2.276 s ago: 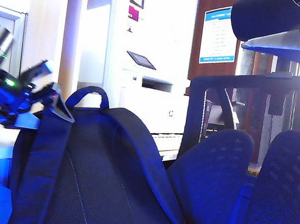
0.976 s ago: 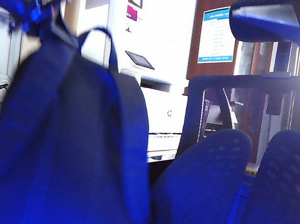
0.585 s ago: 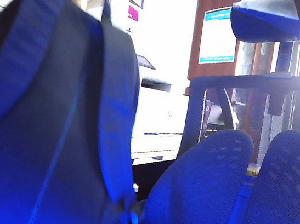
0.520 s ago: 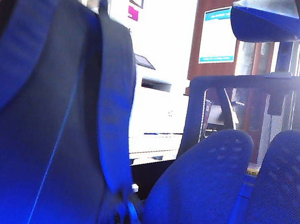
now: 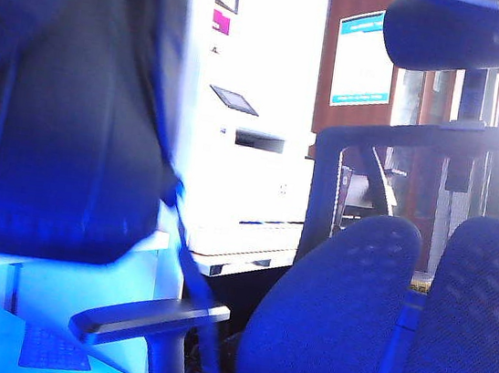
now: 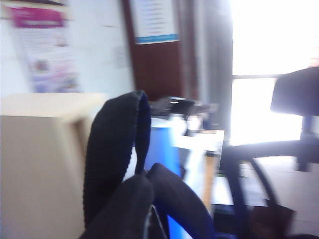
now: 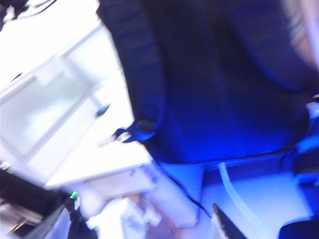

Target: Grab the backpack from the chair and place it on the desk.

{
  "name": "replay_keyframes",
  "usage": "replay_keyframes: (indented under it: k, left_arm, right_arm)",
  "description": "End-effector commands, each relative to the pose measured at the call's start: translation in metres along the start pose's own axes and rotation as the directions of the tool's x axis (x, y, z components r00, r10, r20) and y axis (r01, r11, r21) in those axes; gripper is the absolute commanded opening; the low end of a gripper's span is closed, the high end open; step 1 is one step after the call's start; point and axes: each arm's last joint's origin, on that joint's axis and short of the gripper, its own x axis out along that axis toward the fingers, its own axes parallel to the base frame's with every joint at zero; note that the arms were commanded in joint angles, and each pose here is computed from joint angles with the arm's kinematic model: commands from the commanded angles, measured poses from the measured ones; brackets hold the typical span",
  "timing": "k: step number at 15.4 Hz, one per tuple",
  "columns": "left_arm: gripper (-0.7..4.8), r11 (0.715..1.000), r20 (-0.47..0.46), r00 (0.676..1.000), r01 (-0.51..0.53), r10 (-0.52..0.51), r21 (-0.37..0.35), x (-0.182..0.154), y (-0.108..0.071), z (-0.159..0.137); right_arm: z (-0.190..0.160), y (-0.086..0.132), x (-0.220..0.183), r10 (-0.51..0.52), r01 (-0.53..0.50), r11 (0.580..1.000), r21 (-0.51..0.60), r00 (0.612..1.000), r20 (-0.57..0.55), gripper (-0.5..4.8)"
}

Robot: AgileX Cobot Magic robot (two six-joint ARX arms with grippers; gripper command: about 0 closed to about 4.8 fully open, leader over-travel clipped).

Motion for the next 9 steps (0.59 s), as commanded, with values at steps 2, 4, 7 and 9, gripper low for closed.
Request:
replay_keyframes:
  k: [2, 4, 7, 9]
  left_arm:
    - [-0.05, 0.977, 0.271, 0.959, -0.135, 0.087, 0.163, -0.037, 0.008, 0.069]
    - [-0.05, 0.954, 0.301, 0.939, -0.228, 0.164, 0.193, -0.043, 0.025, 0.082]
    - [-0.05, 0.910, 0.329, 0.906, -0.348, 0.265, 0.227, -0.038, 0.064, 0.088]
    - [-0.05, 0.904, 0.324, 0.904, -0.362, 0.280, 0.229, -0.021, 0.085, 0.085]
  right_arm:
    - [0.016, 0.008, -0.001, -0.012, 0.015, 0.998, -0.055, 0.999, 0.049, 3.63]
    - [0.016, 0.009, -0.001, -0.015, 0.018, 0.998, -0.057, 0.999, 0.052, 3.63]
    - [0.016, 0.008, -0.001, -0.018, 0.021, 0.998, -0.053, 0.999, 0.051, 3.63]
    - [0.016, 0.008, -0.001, -0.022, 0.024, 0.999, -0.047, 0.999, 0.049, 3.63]
